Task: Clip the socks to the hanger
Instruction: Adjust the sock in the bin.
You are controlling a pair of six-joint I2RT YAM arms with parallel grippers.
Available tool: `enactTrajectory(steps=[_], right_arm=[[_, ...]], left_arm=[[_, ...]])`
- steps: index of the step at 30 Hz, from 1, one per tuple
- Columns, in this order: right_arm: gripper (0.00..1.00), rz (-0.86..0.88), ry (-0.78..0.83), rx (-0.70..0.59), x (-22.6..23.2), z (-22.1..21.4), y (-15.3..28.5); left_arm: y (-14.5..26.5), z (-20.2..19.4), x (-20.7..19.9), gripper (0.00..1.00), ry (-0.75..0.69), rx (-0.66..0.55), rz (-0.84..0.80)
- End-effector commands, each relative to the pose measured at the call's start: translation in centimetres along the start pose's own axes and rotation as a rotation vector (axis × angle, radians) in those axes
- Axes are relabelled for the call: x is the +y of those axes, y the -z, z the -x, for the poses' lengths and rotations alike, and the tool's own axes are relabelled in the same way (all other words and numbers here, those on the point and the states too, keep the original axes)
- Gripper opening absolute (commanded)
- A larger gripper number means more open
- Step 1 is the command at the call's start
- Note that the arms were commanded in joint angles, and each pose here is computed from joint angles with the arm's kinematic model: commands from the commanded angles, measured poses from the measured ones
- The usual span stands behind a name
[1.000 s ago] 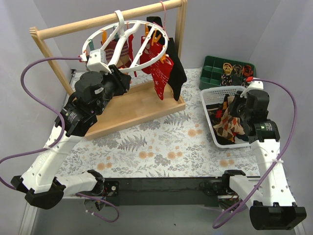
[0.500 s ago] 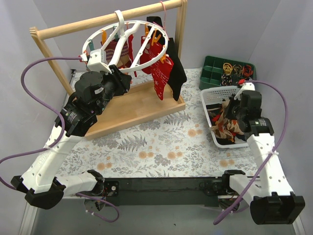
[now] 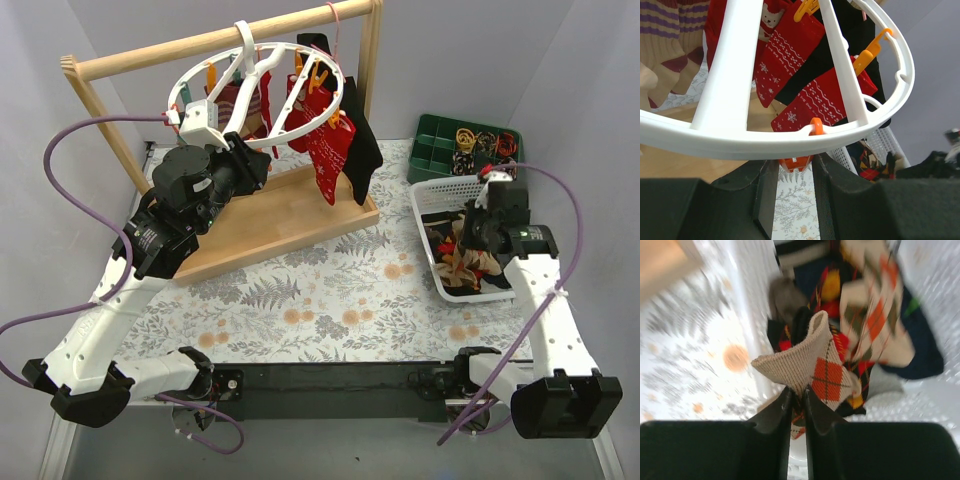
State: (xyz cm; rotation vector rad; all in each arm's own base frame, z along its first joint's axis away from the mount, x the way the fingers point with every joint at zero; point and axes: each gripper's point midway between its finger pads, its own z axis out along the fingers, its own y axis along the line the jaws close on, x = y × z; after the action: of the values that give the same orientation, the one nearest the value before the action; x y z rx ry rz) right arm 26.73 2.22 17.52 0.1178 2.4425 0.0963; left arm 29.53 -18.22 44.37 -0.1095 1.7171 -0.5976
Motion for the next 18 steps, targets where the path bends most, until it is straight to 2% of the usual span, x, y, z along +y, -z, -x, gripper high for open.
enactTrajectory(steps=[1, 5, 12, 14, 16, 17, 18], right_arm=[[0.17, 0.066, -0.013, -0.345, 1.6, 9.0, 7.4], [0.04, 0.081, -0.022, -0.396, 1.8, 10.0, 8.5], [0.08, 0.079, -0.01, -0.533, 2.0, 13.6, 12.8], [0.08, 0.164, 0.032, -0.547, 3.6, 14.0, 13.0], [0.11, 0.15, 0.084, -0.563, 3.8, 13.4, 10.6], [0.1, 0.009, 0.041, -0.466, 1.0, 11.0, 6.8], [0.06, -0.04, 0.019, -0.283, -0.5, 6.3, 2.2]], left_arm=[[0.8, 0.1, 0.0, 0.0, -0.016, 0.006, -0.016], [0.8, 0.1, -0.1, 0.0, -0.018, 0.007, -0.021], [0.9, 0.3, -0.1, 0.0, -0.017, 0.001, -0.023], [0.9, 0.3, -0.3, 0.0, -0.013, 0.004, -0.031], [0.9, 0.2, -0.4, 0.0, -0.014, 0.009, -0.036], [0.9, 0.2, -0.4, 0.0, -0.011, 0.006, -0.038], [0.9, 0.0, -0.3, 0.0, -0.011, 0.01, -0.035]])
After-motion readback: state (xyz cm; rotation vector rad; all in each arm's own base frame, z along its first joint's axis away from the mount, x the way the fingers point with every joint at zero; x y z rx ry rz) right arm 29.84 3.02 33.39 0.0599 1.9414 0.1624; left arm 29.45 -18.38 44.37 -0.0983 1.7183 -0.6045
